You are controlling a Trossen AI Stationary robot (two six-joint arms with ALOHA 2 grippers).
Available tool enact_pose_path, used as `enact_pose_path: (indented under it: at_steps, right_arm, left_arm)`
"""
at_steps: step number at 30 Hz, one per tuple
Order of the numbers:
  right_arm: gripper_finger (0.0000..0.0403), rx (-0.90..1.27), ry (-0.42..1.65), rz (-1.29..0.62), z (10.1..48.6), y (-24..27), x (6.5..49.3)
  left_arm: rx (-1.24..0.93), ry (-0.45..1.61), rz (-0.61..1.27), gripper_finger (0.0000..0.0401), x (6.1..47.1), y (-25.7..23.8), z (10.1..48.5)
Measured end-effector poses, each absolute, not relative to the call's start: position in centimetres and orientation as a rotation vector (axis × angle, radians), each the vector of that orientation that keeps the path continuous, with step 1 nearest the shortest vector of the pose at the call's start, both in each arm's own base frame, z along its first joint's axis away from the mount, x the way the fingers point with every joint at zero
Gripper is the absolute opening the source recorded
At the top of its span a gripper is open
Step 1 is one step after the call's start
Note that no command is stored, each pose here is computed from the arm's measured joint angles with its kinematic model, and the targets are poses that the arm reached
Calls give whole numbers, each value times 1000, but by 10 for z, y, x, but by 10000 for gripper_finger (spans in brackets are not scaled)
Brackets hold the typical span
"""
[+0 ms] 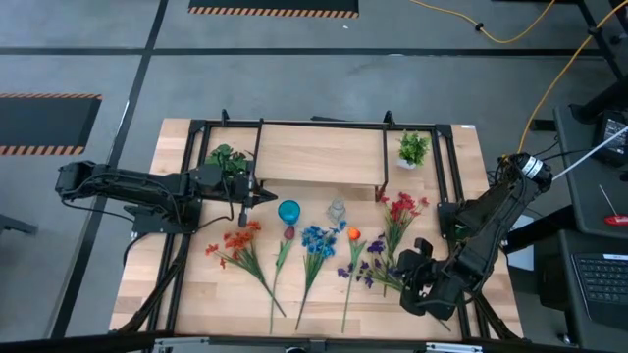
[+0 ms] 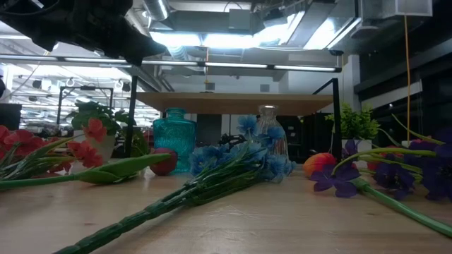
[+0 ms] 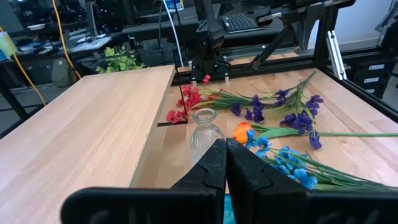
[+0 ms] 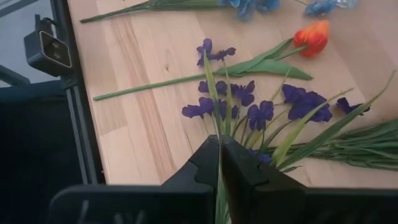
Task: Pick and place flowers into a vace then onto a shelf
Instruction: Put the purple flowers into the transparent blue vase
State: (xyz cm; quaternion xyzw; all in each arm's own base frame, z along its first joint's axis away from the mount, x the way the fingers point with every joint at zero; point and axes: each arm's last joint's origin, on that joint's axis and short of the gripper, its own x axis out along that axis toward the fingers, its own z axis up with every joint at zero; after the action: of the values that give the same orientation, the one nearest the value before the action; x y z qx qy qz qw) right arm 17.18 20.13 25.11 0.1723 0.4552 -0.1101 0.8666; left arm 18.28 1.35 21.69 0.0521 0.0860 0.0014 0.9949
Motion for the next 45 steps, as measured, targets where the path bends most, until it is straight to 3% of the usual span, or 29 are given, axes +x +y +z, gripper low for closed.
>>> enact_pose_path:
  at_steps: [6, 18, 24, 45]
  right_arm:
    - [40, 442, 1022, -234, 250, 202, 170]
    - [171, 430, 1113, -278, 247, 198, 163]
    - [214, 450, 1104, -271, 247, 199, 164]
    - [226, 363, 1250, -421, 183, 234, 169]
  left_arm:
    - [77, 172, 5, 3, 183, 13, 217]
    - [25, 172, 10, 3, 183, 13, 217]
    - [25, 172, 10, 3, 183, 13, 217]
    - [25, 173, 10, 3, 183, 13, 217]
